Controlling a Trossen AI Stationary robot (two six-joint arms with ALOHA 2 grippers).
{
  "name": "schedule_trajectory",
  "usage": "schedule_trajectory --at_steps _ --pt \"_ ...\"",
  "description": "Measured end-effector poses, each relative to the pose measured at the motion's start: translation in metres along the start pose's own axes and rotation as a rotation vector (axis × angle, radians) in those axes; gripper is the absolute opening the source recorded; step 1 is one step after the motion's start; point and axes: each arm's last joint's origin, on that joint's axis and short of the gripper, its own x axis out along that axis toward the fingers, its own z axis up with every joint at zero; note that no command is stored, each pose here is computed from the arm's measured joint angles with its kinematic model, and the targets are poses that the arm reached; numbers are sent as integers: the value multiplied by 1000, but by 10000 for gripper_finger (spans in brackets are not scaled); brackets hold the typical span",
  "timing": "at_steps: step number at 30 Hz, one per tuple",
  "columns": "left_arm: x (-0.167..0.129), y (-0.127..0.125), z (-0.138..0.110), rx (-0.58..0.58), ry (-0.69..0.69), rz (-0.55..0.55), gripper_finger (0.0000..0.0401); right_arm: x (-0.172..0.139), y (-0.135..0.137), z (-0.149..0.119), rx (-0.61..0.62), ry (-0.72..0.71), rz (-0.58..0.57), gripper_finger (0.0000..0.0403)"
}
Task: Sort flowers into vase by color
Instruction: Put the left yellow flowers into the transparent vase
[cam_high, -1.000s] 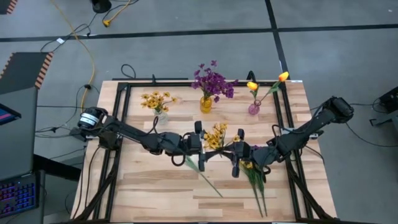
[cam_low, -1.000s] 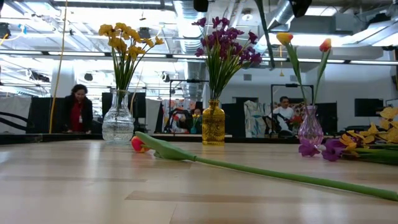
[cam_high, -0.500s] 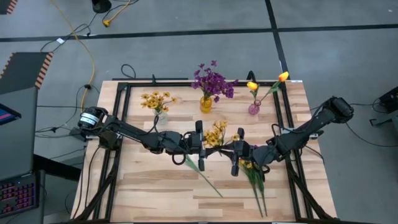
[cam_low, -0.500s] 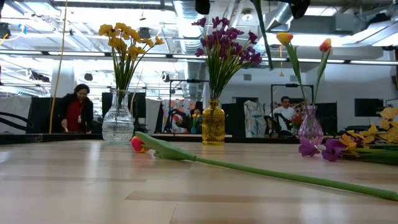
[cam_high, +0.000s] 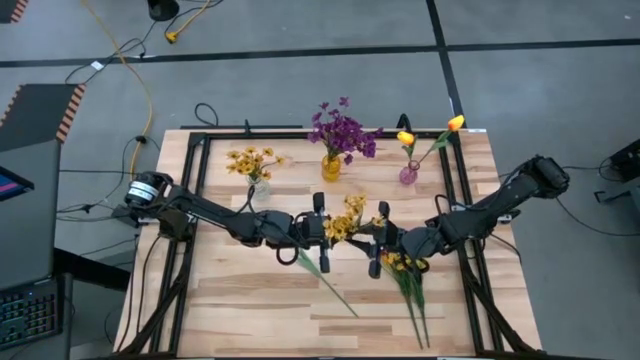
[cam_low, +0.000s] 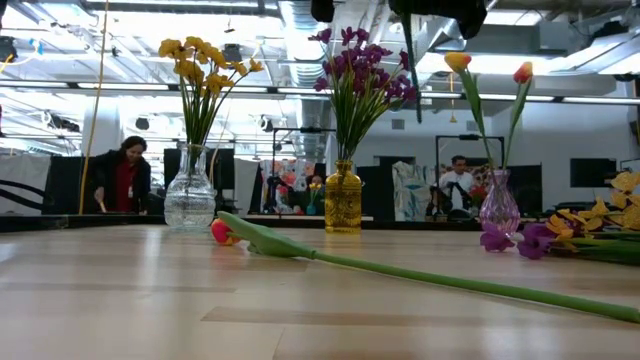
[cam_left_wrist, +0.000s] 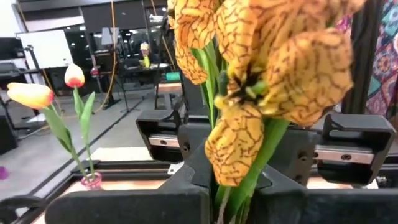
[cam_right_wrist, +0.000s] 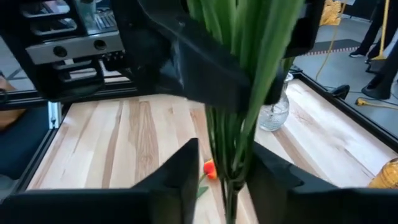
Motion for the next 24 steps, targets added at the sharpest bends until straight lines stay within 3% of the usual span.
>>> schedule_trajectory --at_steps 9,17,24 --pt "-25 13 37 68 46 115 2 -6 -5 3 -50 16 3 229" --pt "-71 29 75 98 152 258 1 -22 -11 12 -56 6 13 234" --pt "-118 28 96 110 225 425 0 -24 -12 11 -70 24 9 234"
